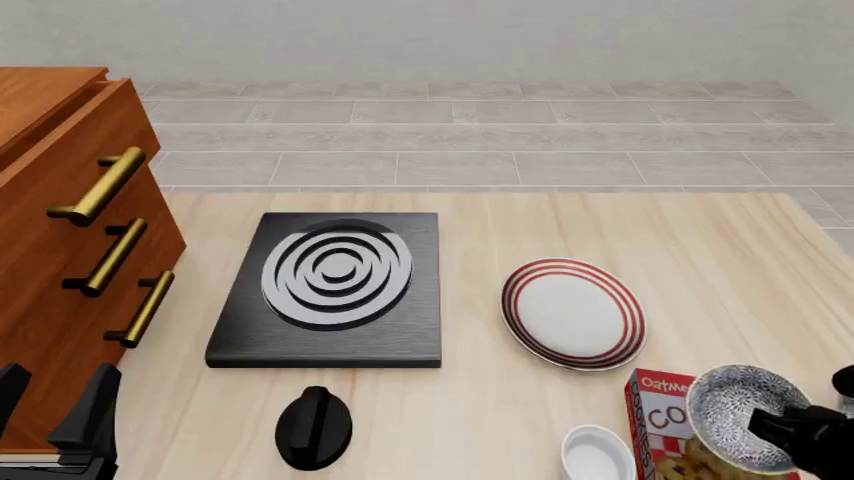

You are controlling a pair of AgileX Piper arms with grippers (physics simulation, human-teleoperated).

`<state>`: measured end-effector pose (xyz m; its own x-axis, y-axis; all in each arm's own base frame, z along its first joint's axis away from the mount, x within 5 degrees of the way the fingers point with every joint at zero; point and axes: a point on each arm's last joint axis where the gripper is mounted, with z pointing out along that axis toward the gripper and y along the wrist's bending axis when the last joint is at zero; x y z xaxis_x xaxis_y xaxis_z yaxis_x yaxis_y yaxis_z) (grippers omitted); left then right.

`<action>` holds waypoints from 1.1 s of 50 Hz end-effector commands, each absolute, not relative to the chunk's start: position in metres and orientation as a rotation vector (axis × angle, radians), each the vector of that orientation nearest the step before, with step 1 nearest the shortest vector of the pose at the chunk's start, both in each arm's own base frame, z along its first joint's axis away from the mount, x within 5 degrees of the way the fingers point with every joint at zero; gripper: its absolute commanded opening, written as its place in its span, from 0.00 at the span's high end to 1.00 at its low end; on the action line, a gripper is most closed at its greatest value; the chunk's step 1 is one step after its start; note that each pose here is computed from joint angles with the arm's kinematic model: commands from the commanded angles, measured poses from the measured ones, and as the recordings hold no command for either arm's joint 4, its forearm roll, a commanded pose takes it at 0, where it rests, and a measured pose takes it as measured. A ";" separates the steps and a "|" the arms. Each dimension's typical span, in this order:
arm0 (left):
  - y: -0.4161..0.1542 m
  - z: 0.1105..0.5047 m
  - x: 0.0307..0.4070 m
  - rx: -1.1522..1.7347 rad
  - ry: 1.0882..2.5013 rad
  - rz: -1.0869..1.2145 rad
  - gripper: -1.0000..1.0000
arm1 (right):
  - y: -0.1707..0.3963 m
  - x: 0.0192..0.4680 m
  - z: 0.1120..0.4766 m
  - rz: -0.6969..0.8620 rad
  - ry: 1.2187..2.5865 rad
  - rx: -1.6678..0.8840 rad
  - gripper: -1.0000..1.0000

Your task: Pick the akita bowl on the cookies box and place it on the plate.

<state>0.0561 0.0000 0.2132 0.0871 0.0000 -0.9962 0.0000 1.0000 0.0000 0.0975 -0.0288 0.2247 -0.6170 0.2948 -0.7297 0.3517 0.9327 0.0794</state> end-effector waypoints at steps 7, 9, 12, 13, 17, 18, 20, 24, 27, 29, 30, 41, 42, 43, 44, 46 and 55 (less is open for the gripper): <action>0.000 0.213 0.056 0.000 1.484 0.000 0.00 | -0.015 0.115 0.274 0.040 2.185 0.358 1.00; 0.000 0.213 0.056 0.000 1.484 0.000 0.00 | -0.013 0.120 0.279 0.057 2.173 0.348 1.00; 0.000 0.213 0.056 0.000 1.484 0.000 0.00 | -0.011 0.125 0.283 0.076 2.164 0.340 1.00; 0.000 0.213 0.056 0.000 1.484 0.000 0.00 | -0.011 0.128 0.284 0.077 2.161 0.334 1.00; 0.000 0.213 0.056 0.000 1.484 0.000 0.00 | -0.008 0.139 0.292 0.110 2.134 0.332 1.00; 0.000 0.213 0.056 0.000 1.484 0.000 0.00 | -0.007 0.140 0.294 0.122 2.124 0.337 1.00; 0.000 0.213 0.056 0.000 1.484 0.000 0.00 | -0.005 0.145 0.299 0.138 2.111 0.331 1.00; 0.000 0.213 0.056 0.000 1.484 0.000 0.00 | -0.003 0.155 0.306 0.158 2.093 0.314 1.00; 0.000 0.213 0.056 0.000 1.484 0.000 0.00 | 0.002 0.165 0.309 0.180 2.086 0.293 1.00; 0.000 0.213 0.056 0.000 1.484 0.000 0.00 | 0.002 0.168 0.308 0.182 2.087 0.293 1.00; 0.000 0.213 0.056 0.000 1.484 0.000 0.00 | 0.003 0.171 0.307 0.188 2.089 0.287 1.00; 0.000 0.213 0.056 0.000 1.484 0.000 0.00 | 0.020 0.205 0.276 0.295 2.104 0.319 1.00; 0.000 0.213 0.056 0.000 1.484 0.000 0.00 | 0.022 0.208 0.274 0.303 2.107 0.316 1.00; 0.000 0.213 0.056 0.000 1.484 0.000 0.00 | 0.022 0.208 0.274 0.303 2.107 0.316 1.00; 0.000 0.213 0.056 0.000 1.484 0.000 0.00 | 0.026 0.213 0.271 0.317 2.112 0.312 1.00; 0.000 0.213 0.056 0.000 1.484 0.000 0.00 | 0.028 0.218 0.269 0.321 2.115 0.310 1.00; 0.000 0.213 0.056 0.000 1.484 0.000 0.00 | 0.036 0.238 0.264 0.341 2.132 0.305 1.00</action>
<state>0.0561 0.0000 0.2132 0.0871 0.0000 -0.9962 0.0000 1.0000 0.0000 0.2159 0.0241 0.2721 -0.5323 0.3226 -0.7827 0.0997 0.9420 0.3204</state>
